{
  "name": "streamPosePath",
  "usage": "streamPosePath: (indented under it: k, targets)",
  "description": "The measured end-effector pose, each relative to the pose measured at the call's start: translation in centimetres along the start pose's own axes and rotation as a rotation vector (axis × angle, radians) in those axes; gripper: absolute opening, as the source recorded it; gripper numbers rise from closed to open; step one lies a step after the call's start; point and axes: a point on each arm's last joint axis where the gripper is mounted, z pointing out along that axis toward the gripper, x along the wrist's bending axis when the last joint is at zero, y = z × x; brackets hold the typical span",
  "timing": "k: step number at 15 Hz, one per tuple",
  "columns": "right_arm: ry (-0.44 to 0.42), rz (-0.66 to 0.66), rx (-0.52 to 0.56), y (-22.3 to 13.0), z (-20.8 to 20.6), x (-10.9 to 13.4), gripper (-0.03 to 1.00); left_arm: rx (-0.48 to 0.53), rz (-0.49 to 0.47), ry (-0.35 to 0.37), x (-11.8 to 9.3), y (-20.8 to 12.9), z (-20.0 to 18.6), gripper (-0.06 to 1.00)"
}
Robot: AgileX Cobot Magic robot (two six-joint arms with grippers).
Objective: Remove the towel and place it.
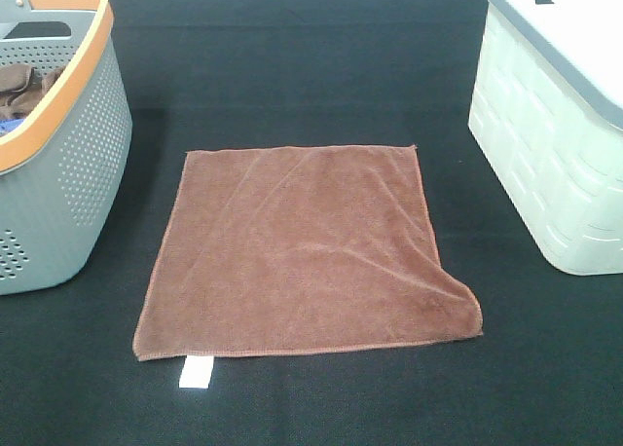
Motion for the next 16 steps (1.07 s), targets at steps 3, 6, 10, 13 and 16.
streamPosePath:
  k: [3, 6, 10, 13, 16]
  targets:
    - [0.000, 0.000, 0.000, 0.0, 0.0, 0.0, 0.77, -0.020, 0.005, -0.003, 0.0, -0.2, -0.3, 0.68]
    - [0.000, 0.000, 0.000, 0.0, 0.0, 0.0, 0.77, -0.044, -0.024, 0.024, 0.1, -0.3, -0.6, 0.68]
    - [-0.123, 0.125, -0.043, -0.3, -0.6, -0.5, 0.77, -0.165, -0.211, 0.218, 0.9, -1.4, -2.2, 0.68]
    - [-0.230, 0.198, -0.128, -1.1, -1.7, -0.5, 0.77, -0.283, -0.284, 0.337, 0.5, -2.6, -3.6, 0.68]
    - [-0.256, 0.190, -0.217, -2.0, -2.7, 0.1, 0.77, -0.388, -0.319, 0.429, -0.3, -3.7, -4.6, 0.68]
